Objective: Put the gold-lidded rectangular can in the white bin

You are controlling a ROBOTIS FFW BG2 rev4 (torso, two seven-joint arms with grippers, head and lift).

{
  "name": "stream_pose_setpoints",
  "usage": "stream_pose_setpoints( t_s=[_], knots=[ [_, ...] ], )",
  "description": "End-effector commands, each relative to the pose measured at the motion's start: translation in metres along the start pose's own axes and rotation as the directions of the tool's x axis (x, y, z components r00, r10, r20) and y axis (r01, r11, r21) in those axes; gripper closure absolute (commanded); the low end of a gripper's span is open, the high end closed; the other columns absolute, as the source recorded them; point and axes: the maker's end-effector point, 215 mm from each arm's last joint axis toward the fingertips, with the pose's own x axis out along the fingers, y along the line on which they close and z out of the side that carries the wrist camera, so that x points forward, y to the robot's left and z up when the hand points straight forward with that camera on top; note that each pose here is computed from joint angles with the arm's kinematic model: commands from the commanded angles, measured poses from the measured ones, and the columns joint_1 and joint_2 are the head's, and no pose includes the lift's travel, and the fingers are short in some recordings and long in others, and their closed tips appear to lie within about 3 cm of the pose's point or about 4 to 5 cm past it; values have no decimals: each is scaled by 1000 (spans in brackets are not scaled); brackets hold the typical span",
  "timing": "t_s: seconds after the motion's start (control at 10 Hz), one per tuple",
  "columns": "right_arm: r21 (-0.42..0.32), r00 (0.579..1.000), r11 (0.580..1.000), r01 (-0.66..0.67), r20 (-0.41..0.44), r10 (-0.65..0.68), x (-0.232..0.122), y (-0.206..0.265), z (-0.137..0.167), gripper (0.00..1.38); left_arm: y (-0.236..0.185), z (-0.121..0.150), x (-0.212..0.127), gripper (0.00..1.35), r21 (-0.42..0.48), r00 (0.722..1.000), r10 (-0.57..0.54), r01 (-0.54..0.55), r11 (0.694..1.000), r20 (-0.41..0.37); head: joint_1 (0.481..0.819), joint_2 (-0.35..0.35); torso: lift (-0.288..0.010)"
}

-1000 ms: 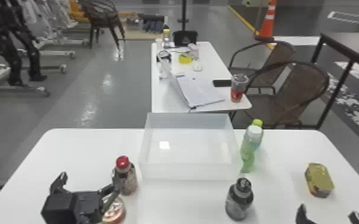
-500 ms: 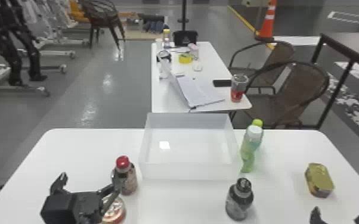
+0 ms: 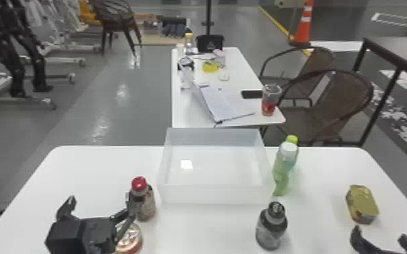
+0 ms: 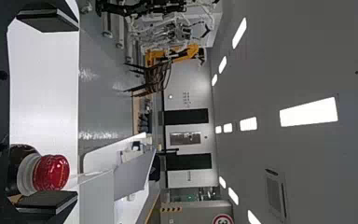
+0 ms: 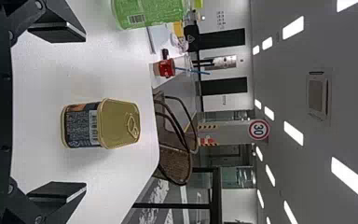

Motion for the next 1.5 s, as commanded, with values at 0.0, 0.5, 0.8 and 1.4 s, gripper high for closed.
stream_pose_setpoints(
  t_s=[0.0, 0.5, 0.8, 1.4],
  knots=[
    [0, 1000, 1000, 5, -4, -5, 10, -2, -1, 163, 1, -1, -1, 45, -1, 1000, 2, -2, 1000, -2, 549, 0, -100],
    [-31, 999, 999, 17, -41, -19, 37, -12, -13, 165, 1, -2, 0, 51, -7, 1000, -9, 9, 1000, -5, 549, 0, -100],
    [-33, 998, 999, 13, -58, -15, 48, -12, -19, 165, 4, -2, -2, 55, -13, 1000, -7, 7, 1000, -2, 549, 0, -100],
    [-62, 997, 998, 6, -77, -11, 60, -14, -26, 216, 10, -3, -4, 56, -35, 1000, 6, -6, 999, -1, 549, 0, -100]
  ],
)
